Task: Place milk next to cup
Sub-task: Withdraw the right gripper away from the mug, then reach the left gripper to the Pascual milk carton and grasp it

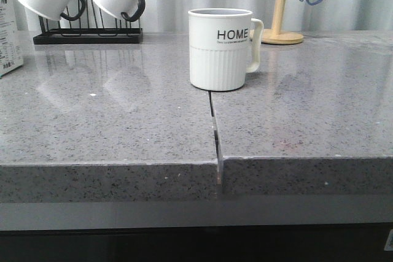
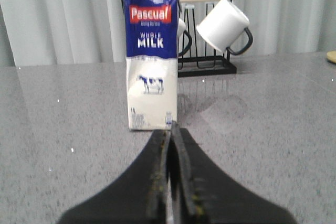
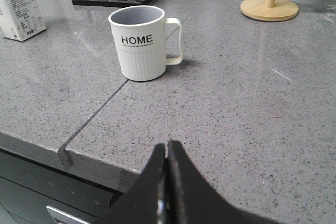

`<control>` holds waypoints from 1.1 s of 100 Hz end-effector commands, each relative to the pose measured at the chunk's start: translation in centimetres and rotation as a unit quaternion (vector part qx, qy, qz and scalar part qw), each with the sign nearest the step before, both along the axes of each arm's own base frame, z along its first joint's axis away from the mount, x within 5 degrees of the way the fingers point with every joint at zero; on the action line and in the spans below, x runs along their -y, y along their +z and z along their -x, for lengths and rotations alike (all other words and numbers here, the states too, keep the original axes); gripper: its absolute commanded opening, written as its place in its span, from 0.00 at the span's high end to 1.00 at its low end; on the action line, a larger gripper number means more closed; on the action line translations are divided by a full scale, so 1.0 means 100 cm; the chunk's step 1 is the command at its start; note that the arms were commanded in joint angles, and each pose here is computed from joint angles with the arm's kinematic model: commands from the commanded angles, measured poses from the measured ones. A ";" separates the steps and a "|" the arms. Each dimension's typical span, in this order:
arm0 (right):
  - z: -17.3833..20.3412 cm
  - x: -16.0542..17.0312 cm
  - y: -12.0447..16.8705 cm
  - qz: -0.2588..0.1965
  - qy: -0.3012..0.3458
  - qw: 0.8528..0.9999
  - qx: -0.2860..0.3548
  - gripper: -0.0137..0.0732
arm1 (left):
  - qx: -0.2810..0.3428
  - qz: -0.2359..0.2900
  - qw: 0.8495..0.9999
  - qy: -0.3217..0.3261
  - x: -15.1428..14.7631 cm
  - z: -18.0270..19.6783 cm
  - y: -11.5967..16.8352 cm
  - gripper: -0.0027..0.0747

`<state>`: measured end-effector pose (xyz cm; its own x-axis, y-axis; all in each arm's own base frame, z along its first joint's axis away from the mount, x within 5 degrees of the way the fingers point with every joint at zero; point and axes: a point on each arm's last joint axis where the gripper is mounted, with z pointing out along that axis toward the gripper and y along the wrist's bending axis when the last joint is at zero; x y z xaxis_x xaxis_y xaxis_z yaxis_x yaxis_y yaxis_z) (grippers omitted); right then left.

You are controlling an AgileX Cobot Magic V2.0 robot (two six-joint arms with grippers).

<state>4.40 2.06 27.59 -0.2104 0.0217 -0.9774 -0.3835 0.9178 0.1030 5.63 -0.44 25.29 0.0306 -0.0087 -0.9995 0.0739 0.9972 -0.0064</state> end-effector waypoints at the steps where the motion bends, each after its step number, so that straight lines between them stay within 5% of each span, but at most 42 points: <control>1: 0.000 0.000 0.014 -0.014 -0.003 0.999 0.040 0.92 | 0.023 0.007 1.000 0.003 0.000 -0.008 0.031 0.99; 16: 0.000 0.000 0.014 -0.015 -0.003 0.999 0.041 0.92 | -0.025 -0.002 1.000 0.003 0.002 -0.031 0.047 0.98; 23: -0.001 0.000 0.014 -0.015 -0.003 0.999 0.042 0.92 | -0.043 -0.003 0.999 0.003 0.002 -0.044 0.052 0.89; 33: -0.001 0.000 0.014 -0.015 -0.003 0.999 0.042 0.92 | -0.056 -0.004 0.998 0.004 0.003 -0.063 0.057 0.60; 45: -0.001 0.000 0.014 -0.015 -0.003 0.999 0.042 0.92 | -0.034 -0.002 0.999 0.007 0.004 -0.083 0.064 0.13; 50: -0.001 0.000 0.014 -0.015 -0.003 0.999 0.042 0.92 | -0.033 -0.001 0.999 0.007 0.005 -0.091 0.067 0.04; 66: -0.001 0.000 0.014 -0.015 -0.003 0.999 0.042 0.92 | -0.054 -0.001 0.999 0.008 0.006 -0.119 0.076 0.14; 110: -0.001 0.000 0.016 -0.018 -0.003 0.999 0.049 0.92 | -0.071 0.011 0.997 0.014 0.011 -0.204 0.081 0.15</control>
